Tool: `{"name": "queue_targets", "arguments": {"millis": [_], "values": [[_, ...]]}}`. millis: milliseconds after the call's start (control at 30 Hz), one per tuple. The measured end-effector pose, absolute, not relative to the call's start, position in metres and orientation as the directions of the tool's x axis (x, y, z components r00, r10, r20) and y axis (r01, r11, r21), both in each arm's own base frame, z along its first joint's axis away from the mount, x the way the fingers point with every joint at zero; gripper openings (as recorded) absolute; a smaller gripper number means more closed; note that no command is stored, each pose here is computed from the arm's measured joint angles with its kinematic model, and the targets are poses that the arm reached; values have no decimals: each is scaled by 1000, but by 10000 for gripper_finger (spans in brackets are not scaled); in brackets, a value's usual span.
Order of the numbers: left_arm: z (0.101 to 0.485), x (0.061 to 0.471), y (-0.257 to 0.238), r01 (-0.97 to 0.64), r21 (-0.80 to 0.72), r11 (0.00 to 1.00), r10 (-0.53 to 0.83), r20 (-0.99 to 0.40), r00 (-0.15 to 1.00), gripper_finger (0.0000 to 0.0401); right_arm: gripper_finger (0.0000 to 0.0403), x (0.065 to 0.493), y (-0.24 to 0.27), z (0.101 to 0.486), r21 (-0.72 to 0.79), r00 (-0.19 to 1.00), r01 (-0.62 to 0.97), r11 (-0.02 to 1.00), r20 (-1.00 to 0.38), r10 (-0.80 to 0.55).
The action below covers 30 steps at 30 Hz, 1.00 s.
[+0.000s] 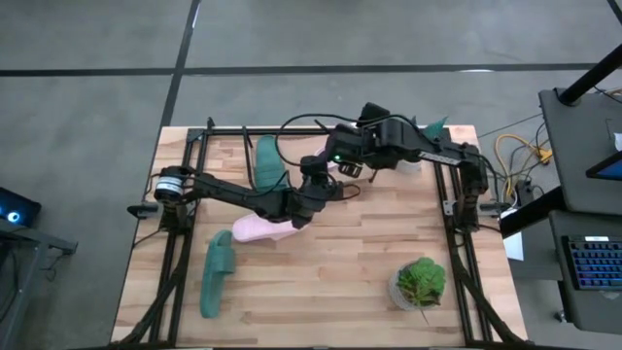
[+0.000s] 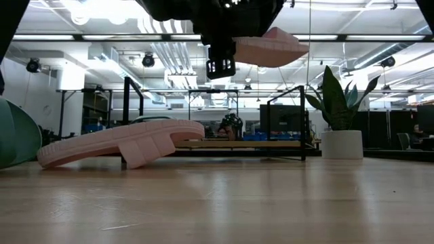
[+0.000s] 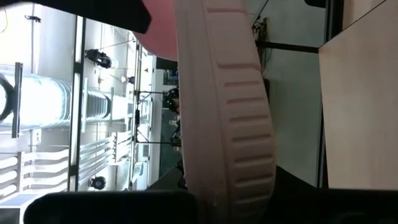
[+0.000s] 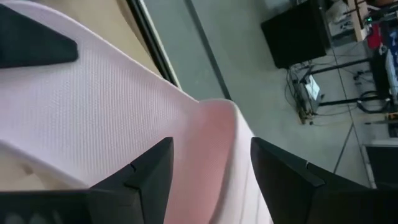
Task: Pick and place slides into the shelf
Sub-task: Put the right pink slide on the shelf
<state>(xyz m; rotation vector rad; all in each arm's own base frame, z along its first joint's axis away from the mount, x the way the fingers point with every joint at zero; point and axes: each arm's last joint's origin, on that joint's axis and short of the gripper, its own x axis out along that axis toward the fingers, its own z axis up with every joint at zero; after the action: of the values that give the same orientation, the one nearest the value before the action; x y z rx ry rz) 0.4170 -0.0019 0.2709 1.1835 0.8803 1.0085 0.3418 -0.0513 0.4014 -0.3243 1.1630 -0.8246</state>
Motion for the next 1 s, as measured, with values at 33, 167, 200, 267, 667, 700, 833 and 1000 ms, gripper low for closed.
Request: {"name": "queue_targets", "arguments": {"millis": [33, 167, 200, 267, 667, 700, 833, 1000], "values": [[271, 417, -2, -155, 985, 81, 947, -27, 319, 42, 203, 343, -53, 400, -623, 145, 400, 672, -681, -718], [271, 417, -2, -155, 985, 80, 948, -27, 318, 42, 203, 342, -59, 399, -627, 129, 405, 665, -681, -721], [271, 417, -2, -155, 985, 80, 948, -27, 318, 42, 203, 342, -61, 399, -629, 127, 404, 664, -680, -722], [271, 417, -2, -155, 985, 80, 948, -27, 318, 42, 203, 340, -64, 400, -631, 121, 404, 662, -680, -723], [273, 417, -2, -163, 983, 81, 948, -26, 319, 42, 101, 337, -77, 401, -645, 100, 383, 661, -683, -723], [273, 417, -2, -165, 983, 82, 947, -25, 319, 42, 79, 337, -77, 401, -650, 100, 368, 666, -684, -723], [274, 417, -2, -175, 981, 83, 947, -23, 320, 42, 18, 337, -77, 401, -667, 99, 319, 674, -684, -723], [278, 418, -2, -229, 969, 89, 944, -10, 328, 95, 11, 336, -79, 402, -714, 78, 308, 629, -639, -765]]}}
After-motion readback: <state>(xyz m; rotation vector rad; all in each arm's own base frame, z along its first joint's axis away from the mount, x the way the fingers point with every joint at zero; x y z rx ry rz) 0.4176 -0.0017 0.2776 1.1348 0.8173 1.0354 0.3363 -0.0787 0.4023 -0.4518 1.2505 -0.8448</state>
